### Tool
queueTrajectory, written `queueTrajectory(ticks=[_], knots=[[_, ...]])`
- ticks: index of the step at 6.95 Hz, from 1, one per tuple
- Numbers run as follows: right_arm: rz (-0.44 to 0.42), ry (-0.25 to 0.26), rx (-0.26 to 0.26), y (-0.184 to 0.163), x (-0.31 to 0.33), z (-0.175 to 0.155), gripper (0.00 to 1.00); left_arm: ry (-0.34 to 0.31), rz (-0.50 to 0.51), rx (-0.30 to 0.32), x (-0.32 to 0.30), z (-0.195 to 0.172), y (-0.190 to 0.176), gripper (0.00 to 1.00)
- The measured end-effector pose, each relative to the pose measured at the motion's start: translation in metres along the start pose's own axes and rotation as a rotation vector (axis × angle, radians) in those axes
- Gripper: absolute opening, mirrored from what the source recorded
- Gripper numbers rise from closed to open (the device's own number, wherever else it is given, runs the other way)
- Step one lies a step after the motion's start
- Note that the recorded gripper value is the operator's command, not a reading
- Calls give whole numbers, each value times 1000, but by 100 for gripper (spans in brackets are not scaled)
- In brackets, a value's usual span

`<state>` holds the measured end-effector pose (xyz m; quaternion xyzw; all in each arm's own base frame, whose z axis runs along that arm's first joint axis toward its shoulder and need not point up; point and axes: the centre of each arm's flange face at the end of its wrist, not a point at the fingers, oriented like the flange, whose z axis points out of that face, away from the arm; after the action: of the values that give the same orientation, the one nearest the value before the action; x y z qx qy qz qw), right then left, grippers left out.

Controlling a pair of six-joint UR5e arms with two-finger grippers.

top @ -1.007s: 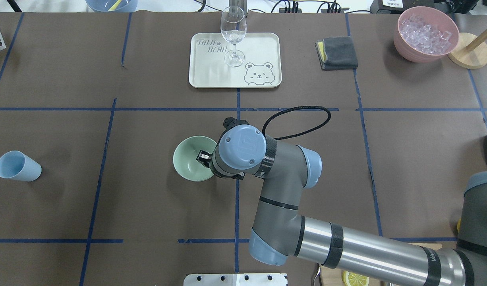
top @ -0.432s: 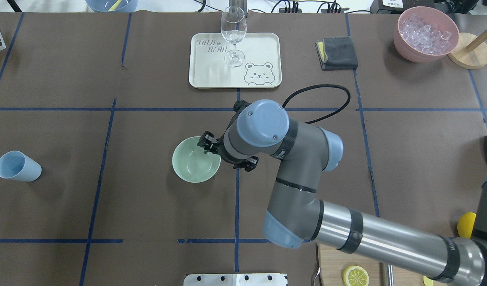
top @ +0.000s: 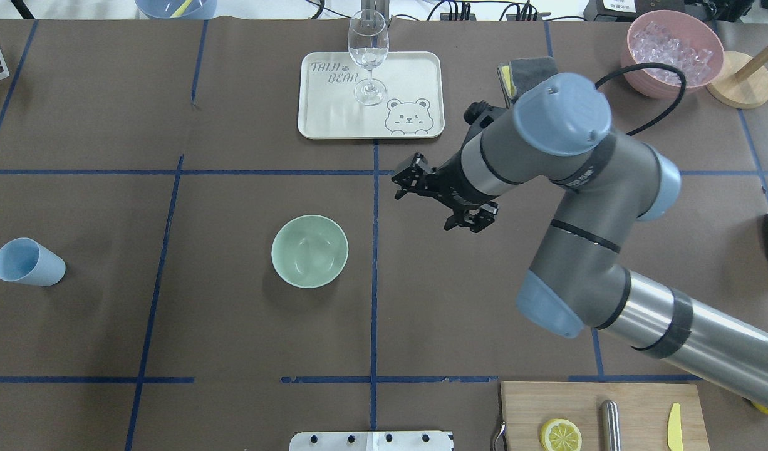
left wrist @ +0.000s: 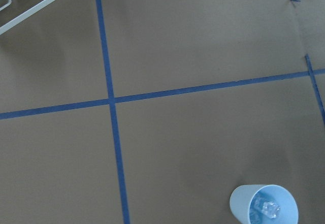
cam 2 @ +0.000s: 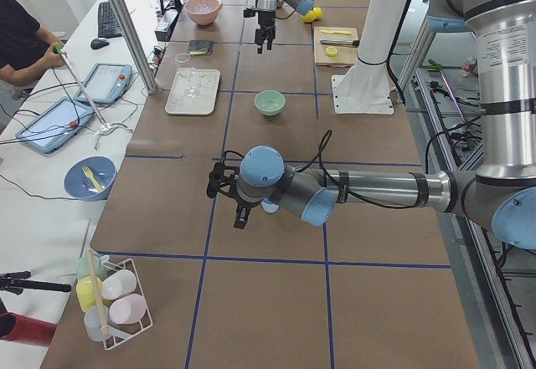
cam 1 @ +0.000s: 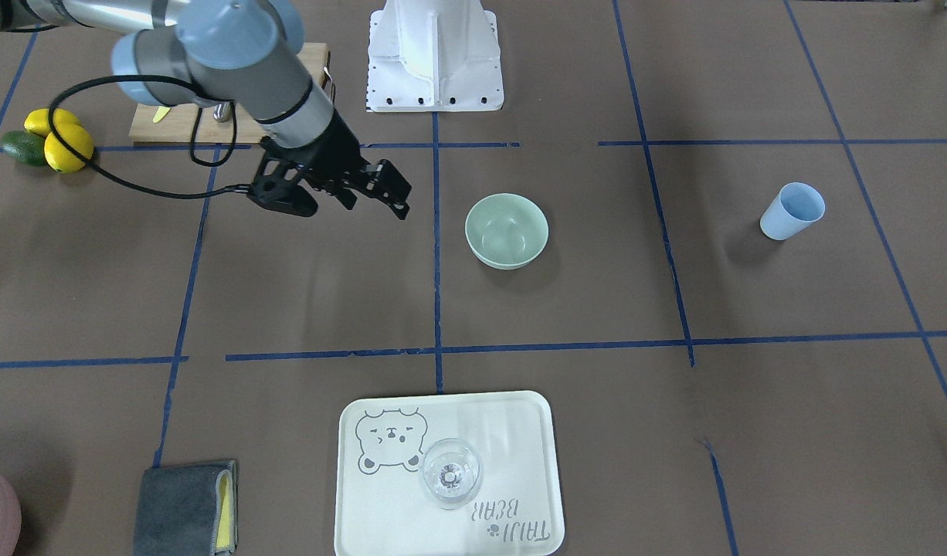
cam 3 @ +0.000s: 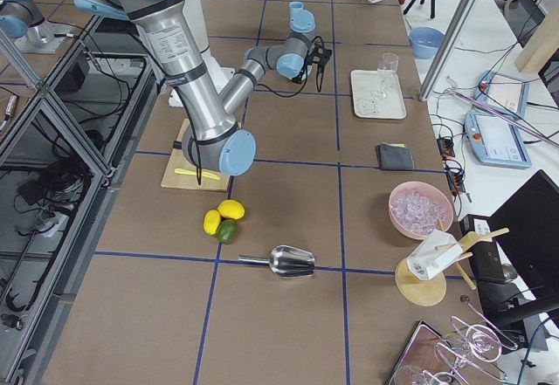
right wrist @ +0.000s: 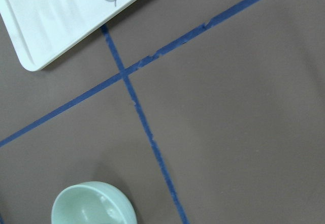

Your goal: Pour ice into bowl

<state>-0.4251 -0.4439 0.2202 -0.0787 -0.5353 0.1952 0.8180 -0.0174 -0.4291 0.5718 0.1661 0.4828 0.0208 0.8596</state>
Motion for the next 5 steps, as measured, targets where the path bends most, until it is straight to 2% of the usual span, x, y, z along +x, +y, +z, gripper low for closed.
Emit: queueTrajectory(ticks=[2, 3, 5], knots=[[-43, 33, 8, -18, 43, -11, 100, -23, 35, 146, 17, 15, 50, 100], [-48, 46, 12, -21, 56, -12, 100, -18, 16, 211, 23, 20, 78, 100], [-61, 34, 17, -23, 85, -16, 100, -21, 31, 323, 29, 20, 122, 100]])
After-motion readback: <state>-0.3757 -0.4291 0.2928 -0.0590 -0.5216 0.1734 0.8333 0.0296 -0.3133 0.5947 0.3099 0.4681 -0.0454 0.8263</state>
